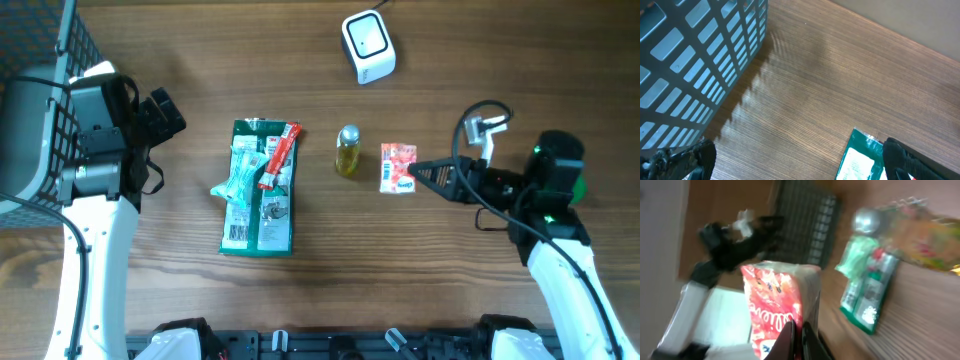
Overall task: Scan the item barcode
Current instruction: 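Lift the orange tissue packet upright with the right gripper, then carry the tissue packet up under the white scanner with the right gripper, then move the packet right and set it beside the green-capped jar, then move the right gripper over the yellow oil bottle and lower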
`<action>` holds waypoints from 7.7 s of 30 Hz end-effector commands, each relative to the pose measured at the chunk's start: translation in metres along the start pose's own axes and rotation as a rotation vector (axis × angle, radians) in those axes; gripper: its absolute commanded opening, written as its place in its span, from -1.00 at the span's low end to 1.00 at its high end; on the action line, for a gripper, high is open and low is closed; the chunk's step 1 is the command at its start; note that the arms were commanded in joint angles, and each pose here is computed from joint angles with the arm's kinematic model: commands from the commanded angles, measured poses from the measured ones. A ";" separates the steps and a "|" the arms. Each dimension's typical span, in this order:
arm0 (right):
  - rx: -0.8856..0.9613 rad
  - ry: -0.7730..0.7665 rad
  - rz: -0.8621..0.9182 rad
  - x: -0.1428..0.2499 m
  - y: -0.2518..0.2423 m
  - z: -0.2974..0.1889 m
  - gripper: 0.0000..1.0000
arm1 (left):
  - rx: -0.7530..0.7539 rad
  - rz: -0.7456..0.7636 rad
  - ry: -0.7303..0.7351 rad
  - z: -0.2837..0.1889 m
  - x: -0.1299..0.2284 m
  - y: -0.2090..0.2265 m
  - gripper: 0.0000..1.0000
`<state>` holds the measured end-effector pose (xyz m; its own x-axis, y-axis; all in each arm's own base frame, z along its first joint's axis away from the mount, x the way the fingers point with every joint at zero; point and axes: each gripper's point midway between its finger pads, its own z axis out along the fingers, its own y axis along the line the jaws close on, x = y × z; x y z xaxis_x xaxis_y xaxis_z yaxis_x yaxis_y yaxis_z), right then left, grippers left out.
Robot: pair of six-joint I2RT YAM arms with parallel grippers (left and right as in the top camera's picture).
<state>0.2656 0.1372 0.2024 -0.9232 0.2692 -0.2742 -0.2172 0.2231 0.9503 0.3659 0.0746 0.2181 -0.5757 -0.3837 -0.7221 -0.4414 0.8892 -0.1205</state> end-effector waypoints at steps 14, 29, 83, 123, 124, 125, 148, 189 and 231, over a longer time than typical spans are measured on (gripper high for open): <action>0.694 -0.051 -0.068 0.005 -0.122 -0.041 -0.91 | -0.011 0.003 -0.013 -0.001 -0.005 0.003 1.00; 1.037 -0.024 -0.343 -0.108 0.063 -0.071 -0.91 | -0.011 0.003 -0.013 -0.001 -0.005 0.003 1.00; 1.496 0.100 -1.154 -0.271 -0.159 0.158 -0.91 | -0.011 0.003 -0.012 -0.001 -0.005 0.003 1.00; 1.521 0.349 0.135 -0.066 -0.168 -0.158 -0.91 | -0.011 0.003 -0.012 -0.001 -0.005 0.003 1.00; 1.533 0.344 0.133 -0.065 -0.173 -0.159 -0.91 | -0.011 0.003 -0.012 -0.001 -0.004 0.003 1.00; 1.532 0.337 0.127 -0.064 -0.179 -0.158 -0.91 | -0.011 0.003 -0.012 -0.001 -0.005 0.003 1.00; 1.173 0.244 0.129 -0.053 -0.202 -0.076 0.14 | -0.011 0.003 -0.012 -0.001 -0.005 0.003 1.00; 1.107 -0.185 -0.263 -0.060 -0.013 0.107 0.99 | -0.011 0.003 -0.013 -0.001 -0.005 0.003 1.00; 1.280 -0.124 -0.252 -0.042 -0.085 0.134 -0.21 | -0.011 0.003 -0.012 -0.001 -0.005 0.003 1.00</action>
<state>0.3610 0.2370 0.1027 -0.8715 0.1545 -0.4654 0.1316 0.9879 0.0815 0.3659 0.0746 0.2181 -0.5757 -0.3837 -0.7221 -0.4414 0.8892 -0.1205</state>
